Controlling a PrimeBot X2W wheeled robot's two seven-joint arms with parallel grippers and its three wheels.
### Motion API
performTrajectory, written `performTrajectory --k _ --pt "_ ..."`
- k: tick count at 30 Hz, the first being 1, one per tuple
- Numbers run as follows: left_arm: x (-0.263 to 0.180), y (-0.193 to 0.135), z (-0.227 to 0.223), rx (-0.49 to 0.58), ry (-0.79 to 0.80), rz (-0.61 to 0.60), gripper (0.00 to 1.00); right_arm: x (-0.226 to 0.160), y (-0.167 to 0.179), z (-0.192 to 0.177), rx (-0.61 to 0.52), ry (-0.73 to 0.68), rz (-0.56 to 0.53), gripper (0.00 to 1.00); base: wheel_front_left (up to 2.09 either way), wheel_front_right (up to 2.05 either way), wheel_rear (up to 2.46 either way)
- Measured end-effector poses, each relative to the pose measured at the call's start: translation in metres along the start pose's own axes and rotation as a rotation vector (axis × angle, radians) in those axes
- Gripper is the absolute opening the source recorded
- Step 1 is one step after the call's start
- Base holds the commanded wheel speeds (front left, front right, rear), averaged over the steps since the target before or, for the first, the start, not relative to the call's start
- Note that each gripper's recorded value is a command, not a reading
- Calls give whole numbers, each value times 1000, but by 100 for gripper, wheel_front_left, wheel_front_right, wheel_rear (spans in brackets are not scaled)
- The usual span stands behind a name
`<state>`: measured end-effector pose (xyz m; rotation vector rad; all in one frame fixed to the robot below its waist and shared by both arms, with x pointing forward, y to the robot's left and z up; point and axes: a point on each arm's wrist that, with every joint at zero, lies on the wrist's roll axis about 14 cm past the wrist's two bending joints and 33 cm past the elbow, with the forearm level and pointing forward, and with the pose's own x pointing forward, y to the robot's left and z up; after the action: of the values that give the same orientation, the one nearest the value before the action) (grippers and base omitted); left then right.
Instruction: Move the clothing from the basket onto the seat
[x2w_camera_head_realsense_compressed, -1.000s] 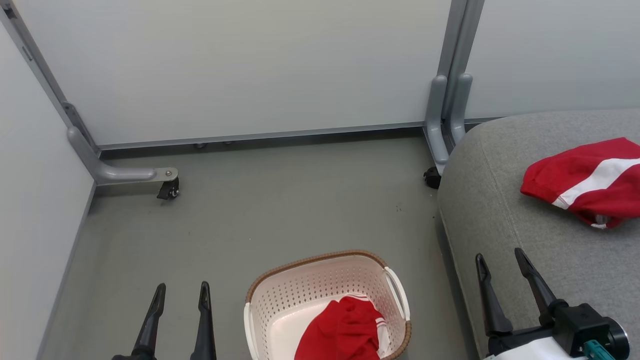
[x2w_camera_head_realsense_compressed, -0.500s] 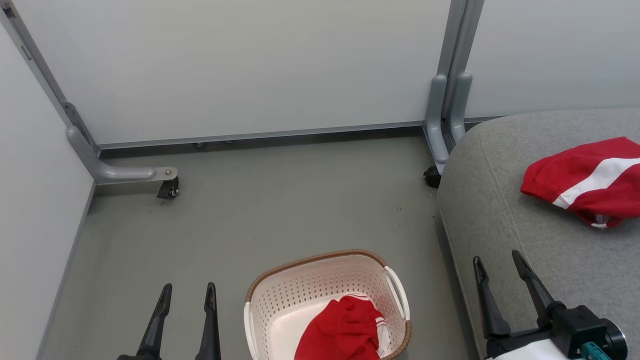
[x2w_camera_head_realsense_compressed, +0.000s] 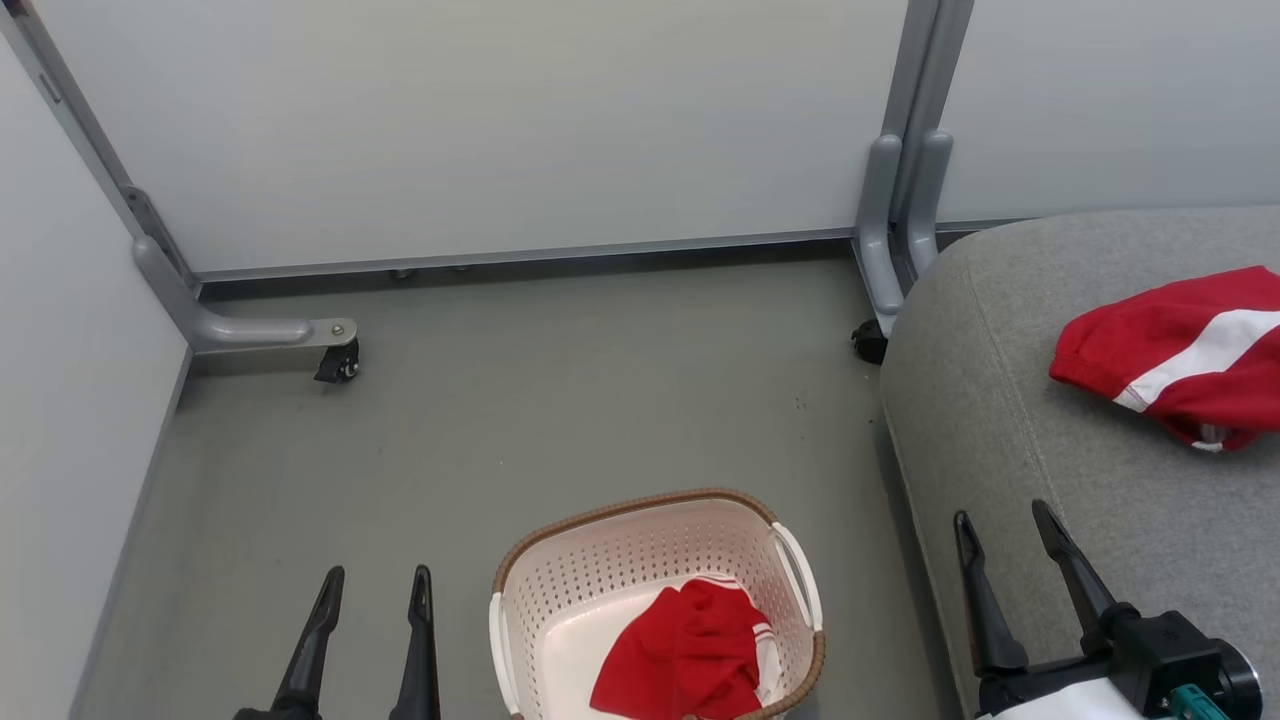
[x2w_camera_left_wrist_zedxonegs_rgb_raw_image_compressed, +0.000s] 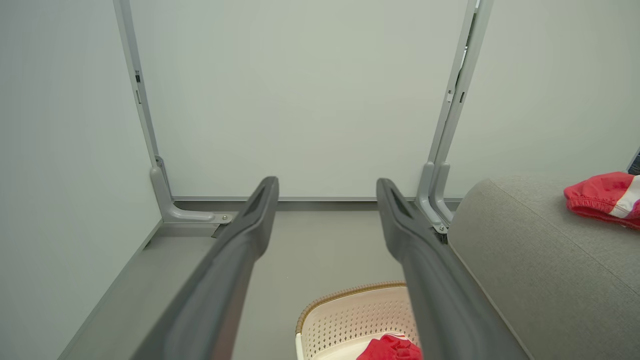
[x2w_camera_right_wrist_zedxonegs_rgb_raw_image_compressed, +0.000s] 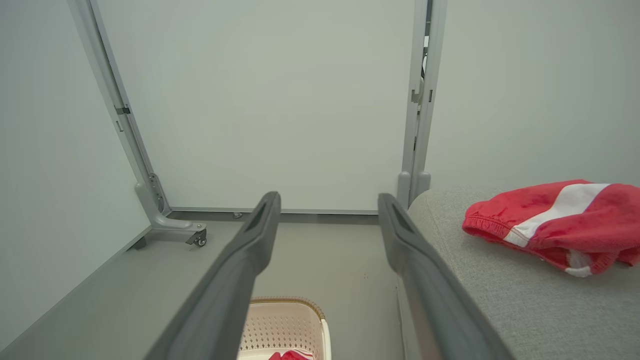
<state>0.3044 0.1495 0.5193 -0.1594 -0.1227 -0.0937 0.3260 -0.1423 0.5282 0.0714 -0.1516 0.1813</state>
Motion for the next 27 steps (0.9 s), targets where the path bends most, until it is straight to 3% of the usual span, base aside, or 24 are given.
performTrajectory --k 10,17,27 --pt "14 -3 -13 -1 42 -36 100 12 -5 -7 1 18 -8 100 0 0 0" --pt "68 -23 -34 27 82 -151 100 54 -17 2 -25 -34 -18 100 0 0 0" --pt "131 -80 -121 86 289 -506 100 116 -70 -2 -16 -106 -137 100 0 0 0"
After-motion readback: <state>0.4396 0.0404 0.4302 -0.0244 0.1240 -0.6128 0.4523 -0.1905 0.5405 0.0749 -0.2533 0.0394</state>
